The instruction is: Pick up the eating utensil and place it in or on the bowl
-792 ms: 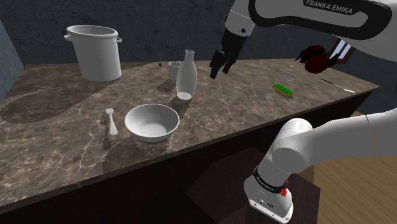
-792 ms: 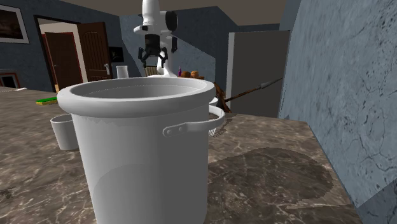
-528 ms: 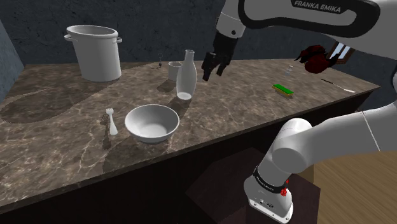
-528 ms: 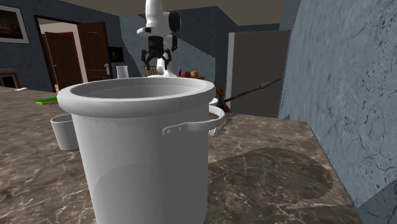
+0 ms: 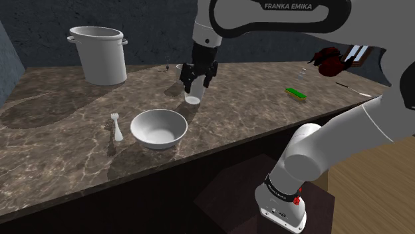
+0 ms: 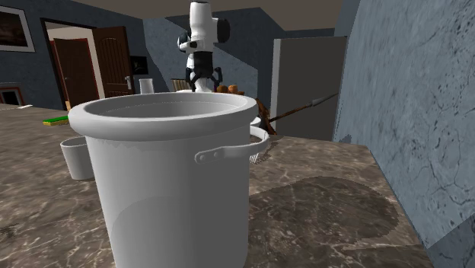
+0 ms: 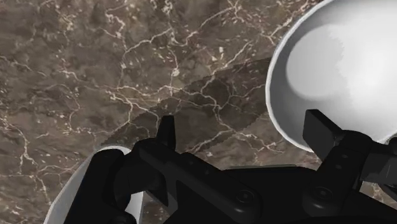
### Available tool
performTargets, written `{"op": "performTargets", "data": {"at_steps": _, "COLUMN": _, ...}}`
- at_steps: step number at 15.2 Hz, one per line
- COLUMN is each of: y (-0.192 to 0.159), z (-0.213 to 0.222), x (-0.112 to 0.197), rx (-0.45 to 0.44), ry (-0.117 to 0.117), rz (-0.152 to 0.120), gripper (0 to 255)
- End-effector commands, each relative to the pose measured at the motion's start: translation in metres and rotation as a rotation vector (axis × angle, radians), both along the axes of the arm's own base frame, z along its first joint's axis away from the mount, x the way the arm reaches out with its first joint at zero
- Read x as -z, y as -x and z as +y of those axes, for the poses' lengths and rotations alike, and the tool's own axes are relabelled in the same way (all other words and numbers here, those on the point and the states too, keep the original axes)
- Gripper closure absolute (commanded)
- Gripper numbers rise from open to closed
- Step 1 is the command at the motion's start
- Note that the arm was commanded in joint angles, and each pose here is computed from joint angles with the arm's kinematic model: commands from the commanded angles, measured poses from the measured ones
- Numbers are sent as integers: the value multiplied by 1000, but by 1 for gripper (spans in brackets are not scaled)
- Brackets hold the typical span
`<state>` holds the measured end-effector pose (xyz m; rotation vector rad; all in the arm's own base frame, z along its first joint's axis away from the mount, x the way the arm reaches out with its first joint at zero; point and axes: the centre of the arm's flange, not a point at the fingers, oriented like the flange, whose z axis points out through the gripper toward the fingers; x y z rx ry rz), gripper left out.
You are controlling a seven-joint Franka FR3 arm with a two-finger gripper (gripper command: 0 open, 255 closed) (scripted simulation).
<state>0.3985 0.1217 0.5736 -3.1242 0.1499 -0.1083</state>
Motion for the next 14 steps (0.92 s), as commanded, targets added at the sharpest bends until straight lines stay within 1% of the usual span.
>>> {"op": "performTargets", "data": {"at_steps": 1, "y": -19, "z": 23, "x": 9, "rx": 22, "ry": -5, "rz": 18, "gripper": 0}}
{"op": "performTargets", "data": {"at_steps": 14, "y": -136, "z": 143, "x": 75, "rx": 150, "ry": -27, "rz": 133, "gripper": 0}}
